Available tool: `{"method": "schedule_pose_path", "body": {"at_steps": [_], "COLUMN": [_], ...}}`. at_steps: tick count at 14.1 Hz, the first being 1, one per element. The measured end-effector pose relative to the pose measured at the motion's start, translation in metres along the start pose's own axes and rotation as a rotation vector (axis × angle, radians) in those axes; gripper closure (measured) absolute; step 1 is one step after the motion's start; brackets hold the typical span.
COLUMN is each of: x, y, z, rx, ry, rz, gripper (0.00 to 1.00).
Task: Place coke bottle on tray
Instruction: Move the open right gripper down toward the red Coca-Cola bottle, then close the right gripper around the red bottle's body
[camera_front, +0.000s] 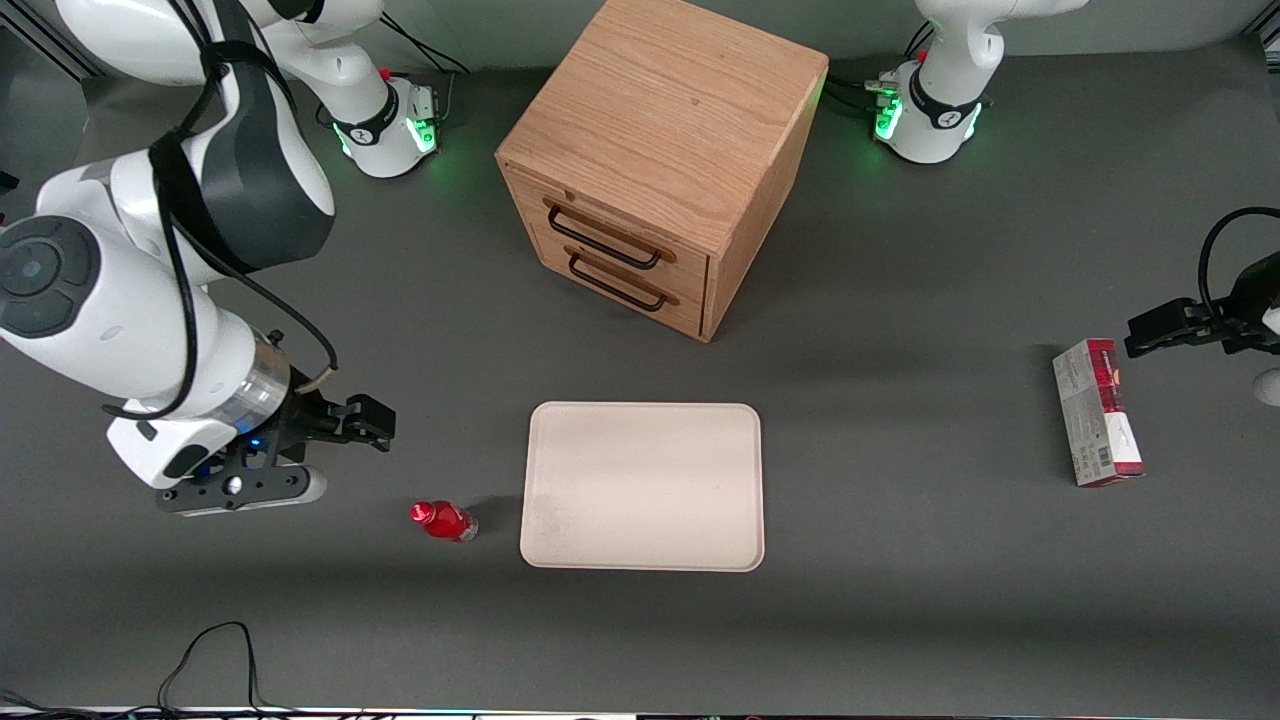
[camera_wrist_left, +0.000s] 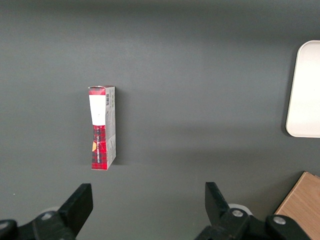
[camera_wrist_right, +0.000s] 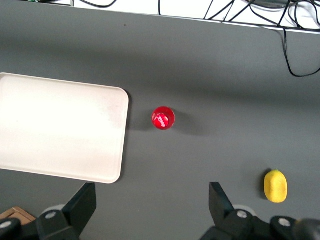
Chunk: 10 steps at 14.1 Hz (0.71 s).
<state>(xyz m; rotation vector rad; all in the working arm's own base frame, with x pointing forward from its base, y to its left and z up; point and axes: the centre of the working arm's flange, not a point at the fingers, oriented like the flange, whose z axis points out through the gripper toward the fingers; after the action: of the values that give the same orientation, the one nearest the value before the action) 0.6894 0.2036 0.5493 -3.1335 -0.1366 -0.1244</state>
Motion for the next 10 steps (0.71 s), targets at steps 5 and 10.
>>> {"method": "schedule_pose_path", "body": {"at_steps": [5,10], "x": [0.016,0.042], "y": [0.001,-0.005], "z": [0.039,0.135], "rx": [-0.002,-0.003], "ry": [0.001,0.008], "rz": [0.005,0.004], "gripper": [0.0,0.0]}}
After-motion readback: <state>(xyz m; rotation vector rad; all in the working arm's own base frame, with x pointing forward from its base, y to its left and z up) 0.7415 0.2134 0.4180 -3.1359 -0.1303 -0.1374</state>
